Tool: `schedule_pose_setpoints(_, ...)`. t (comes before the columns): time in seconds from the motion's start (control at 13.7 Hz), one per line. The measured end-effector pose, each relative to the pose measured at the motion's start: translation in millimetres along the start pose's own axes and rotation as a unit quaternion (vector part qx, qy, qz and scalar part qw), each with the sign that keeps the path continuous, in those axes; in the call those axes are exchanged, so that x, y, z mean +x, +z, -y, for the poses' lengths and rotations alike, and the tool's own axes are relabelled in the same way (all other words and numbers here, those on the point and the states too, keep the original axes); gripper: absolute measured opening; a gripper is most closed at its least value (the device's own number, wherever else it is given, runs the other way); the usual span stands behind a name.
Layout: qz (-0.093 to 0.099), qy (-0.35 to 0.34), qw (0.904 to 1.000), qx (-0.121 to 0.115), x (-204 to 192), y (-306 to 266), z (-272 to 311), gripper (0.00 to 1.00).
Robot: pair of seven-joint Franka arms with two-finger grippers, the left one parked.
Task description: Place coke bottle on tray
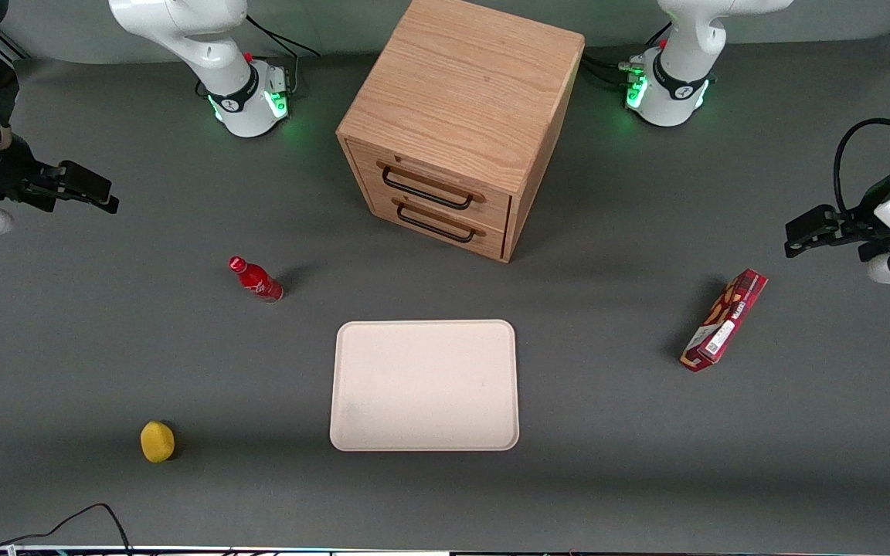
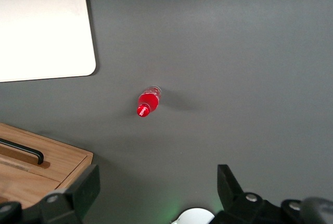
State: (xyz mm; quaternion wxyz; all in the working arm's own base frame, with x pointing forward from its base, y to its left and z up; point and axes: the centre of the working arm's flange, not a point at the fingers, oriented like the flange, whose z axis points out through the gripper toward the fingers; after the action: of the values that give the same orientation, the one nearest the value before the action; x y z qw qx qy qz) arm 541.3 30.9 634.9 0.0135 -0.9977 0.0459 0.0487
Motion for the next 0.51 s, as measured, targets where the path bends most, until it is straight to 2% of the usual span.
schedule_pose_setpoints(0.51, 0.014, -0.001, 0.9999, -0.002, 2.8, 6.5, 2.4, 1.00)
